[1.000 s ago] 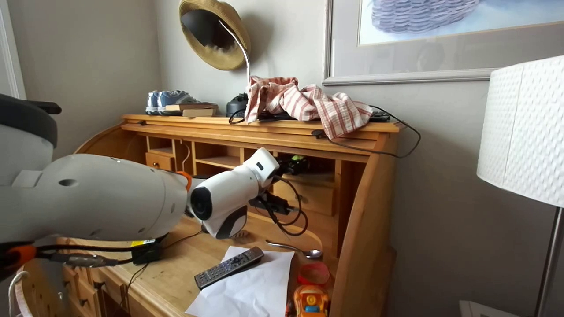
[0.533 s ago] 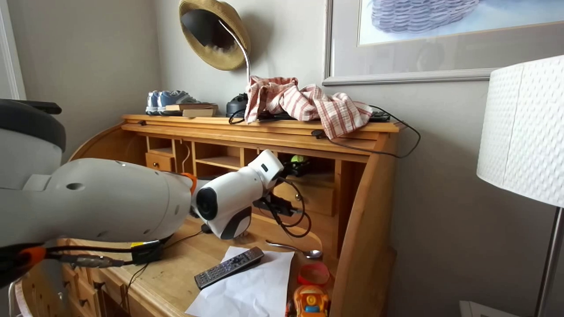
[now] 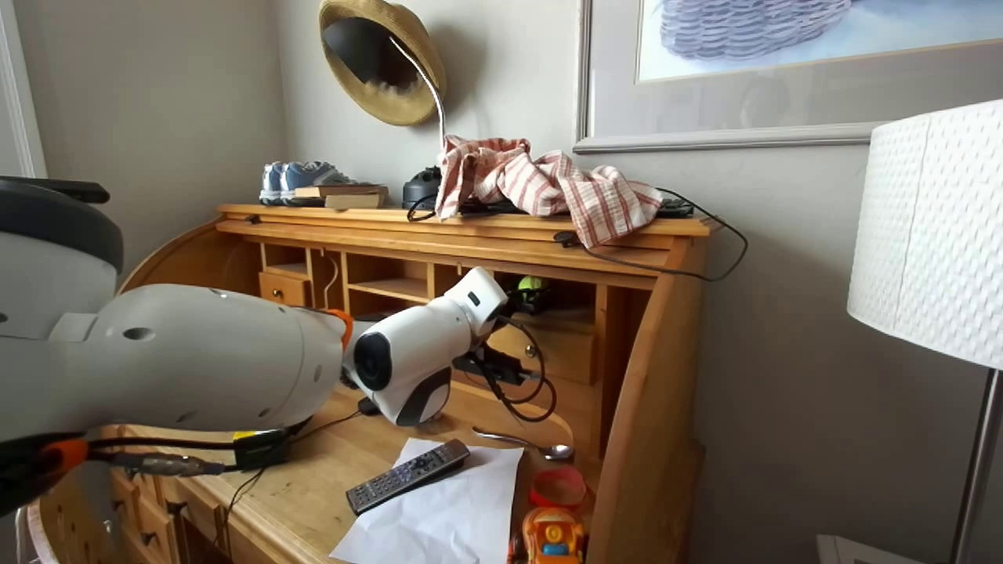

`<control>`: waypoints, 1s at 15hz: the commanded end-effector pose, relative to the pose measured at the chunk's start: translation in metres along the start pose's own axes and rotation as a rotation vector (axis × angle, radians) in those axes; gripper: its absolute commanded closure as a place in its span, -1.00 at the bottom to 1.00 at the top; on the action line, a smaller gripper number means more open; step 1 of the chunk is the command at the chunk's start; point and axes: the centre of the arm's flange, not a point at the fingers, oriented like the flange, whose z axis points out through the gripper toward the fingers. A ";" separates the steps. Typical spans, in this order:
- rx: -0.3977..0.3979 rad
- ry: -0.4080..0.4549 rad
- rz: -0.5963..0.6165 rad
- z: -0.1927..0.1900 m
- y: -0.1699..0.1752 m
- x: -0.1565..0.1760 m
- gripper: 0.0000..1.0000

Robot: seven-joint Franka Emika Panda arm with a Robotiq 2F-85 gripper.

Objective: Put the tennis ball on the table

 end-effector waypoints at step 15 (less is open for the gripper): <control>-0.044 -0.033 0.019 -0.067 0.041 0.014 0.24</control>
